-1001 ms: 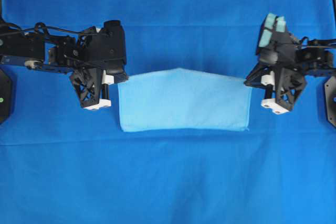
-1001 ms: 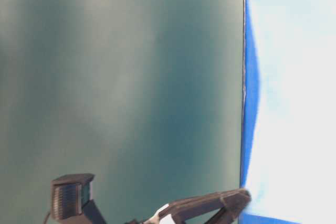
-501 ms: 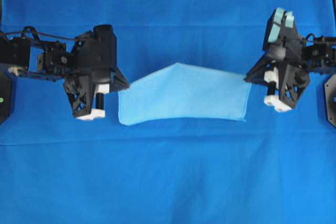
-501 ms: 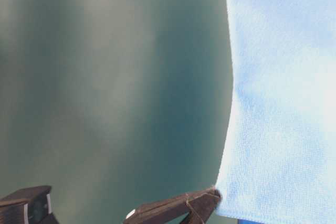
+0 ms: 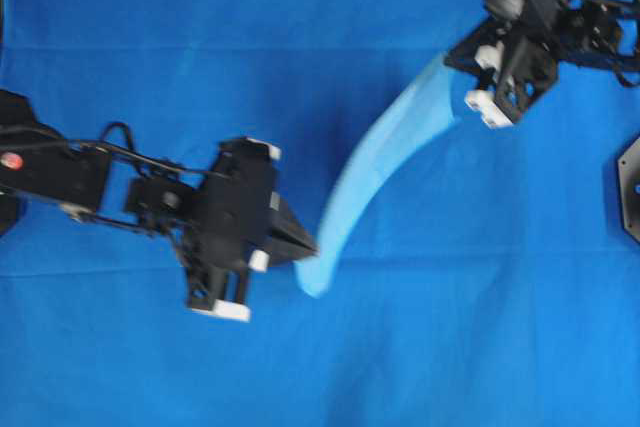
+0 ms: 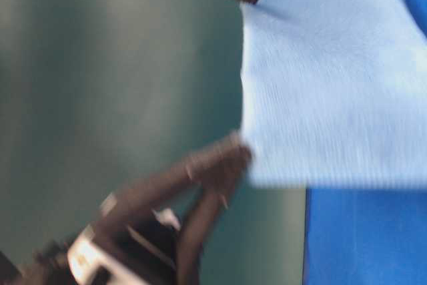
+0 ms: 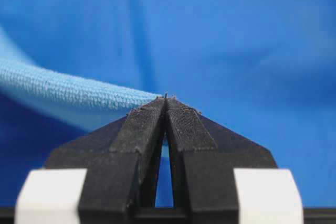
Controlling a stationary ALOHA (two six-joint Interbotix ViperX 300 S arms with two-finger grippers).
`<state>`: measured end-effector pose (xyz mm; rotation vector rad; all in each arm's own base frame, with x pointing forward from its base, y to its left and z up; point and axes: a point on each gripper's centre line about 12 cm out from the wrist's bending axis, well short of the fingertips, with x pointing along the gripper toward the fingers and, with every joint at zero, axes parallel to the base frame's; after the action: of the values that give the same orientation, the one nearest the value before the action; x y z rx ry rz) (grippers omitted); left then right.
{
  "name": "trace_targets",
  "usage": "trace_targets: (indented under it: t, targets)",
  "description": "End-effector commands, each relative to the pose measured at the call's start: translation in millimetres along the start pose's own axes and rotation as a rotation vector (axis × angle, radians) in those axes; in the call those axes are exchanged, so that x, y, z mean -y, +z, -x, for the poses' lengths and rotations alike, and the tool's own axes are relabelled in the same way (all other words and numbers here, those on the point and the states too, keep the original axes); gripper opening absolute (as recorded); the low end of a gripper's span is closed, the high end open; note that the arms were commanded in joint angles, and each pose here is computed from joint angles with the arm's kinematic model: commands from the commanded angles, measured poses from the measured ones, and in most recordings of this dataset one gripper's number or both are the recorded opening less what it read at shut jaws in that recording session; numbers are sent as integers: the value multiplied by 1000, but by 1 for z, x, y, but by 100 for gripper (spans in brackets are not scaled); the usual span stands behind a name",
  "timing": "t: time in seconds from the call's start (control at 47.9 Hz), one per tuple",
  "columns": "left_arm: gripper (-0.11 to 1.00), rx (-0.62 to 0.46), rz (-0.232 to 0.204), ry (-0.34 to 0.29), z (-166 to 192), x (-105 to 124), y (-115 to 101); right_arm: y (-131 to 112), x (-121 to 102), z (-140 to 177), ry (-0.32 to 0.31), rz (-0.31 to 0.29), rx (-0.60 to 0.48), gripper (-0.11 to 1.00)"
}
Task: Fold the light blue towel.
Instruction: 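Lift the folded strip and rotate it vertical, right gripper moving up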
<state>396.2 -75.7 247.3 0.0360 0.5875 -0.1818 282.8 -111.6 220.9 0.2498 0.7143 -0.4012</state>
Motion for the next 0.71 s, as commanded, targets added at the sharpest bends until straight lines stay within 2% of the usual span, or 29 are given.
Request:
trace_targets:
  t: [0.0,0.229,0.375,0.521,0.688]
  targets:
    - [2,70,-11,-8,-3,4,29,23,0,-2,-5,21,55,2]
    - [2,103,-71,-11,-31,8,55,49,2,-26,-25,61,69,2]
    - [2,103,-82,-11,-42,8,61,63,2,-37,-31,78,75,2]
    - [2,106,-80,-8,-46,7,61,64,3,-39,-34,81,72,2]
    - [2,153,-81,2,-58,3,63,53,8,-30,-44,72,62,2]
